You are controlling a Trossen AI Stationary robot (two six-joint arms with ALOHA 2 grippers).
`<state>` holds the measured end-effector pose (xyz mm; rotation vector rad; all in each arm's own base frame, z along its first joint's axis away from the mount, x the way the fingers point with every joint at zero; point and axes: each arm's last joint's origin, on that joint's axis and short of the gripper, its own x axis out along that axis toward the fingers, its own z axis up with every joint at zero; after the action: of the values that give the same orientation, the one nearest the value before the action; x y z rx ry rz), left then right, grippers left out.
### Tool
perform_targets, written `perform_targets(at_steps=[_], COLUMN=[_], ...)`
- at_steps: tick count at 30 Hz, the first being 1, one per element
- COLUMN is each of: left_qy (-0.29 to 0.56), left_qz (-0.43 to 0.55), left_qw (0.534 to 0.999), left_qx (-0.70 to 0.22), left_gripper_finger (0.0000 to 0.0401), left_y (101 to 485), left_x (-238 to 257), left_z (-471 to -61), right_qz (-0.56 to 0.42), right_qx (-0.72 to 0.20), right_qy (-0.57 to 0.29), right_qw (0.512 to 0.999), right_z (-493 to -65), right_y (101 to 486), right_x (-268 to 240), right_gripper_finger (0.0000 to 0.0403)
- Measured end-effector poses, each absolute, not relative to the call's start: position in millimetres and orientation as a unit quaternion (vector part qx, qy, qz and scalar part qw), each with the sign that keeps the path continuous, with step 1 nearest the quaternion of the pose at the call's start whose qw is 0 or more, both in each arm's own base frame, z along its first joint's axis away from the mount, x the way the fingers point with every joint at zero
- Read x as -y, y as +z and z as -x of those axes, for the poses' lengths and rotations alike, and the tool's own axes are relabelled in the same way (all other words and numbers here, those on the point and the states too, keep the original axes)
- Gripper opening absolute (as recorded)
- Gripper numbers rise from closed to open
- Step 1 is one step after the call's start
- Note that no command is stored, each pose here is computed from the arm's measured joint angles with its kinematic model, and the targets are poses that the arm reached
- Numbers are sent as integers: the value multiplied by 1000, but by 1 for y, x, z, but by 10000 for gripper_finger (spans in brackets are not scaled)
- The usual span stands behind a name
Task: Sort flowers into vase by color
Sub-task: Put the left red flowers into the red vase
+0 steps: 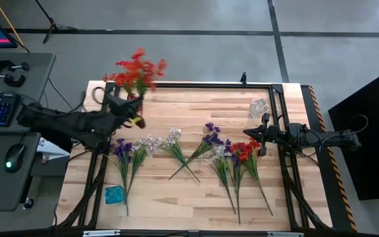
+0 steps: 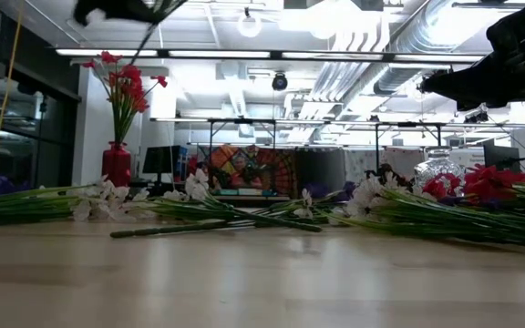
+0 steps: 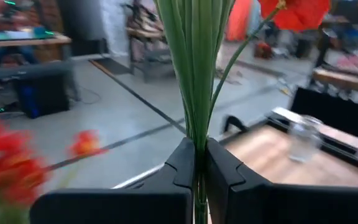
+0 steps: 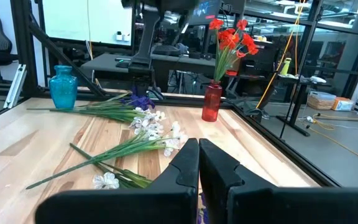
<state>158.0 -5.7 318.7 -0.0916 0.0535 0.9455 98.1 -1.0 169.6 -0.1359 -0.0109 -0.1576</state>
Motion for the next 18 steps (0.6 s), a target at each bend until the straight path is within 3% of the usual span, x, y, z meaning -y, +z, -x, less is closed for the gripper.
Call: perform_targets(at_steps=[6,13,18], left_qy=[504,539,464], left_qz=[-4,35,-51], left_qw=[864,839,877], left_qx=[-17,55,114], left_gripper_finger=[0,0,0], left_y=[285,263,282], left_x=[-7,-17,-19], left_z=[-124,-105,-96], right_qz=[68,68,68], right_qx=[5,5,5], right_qy=[-78,-79,-78], right_qw=[995,995,995], right_z=[-98,-98,-98], right_y=[170,170,170], right_x=[1,1,1], right_gripper_finger=[0,0,0])
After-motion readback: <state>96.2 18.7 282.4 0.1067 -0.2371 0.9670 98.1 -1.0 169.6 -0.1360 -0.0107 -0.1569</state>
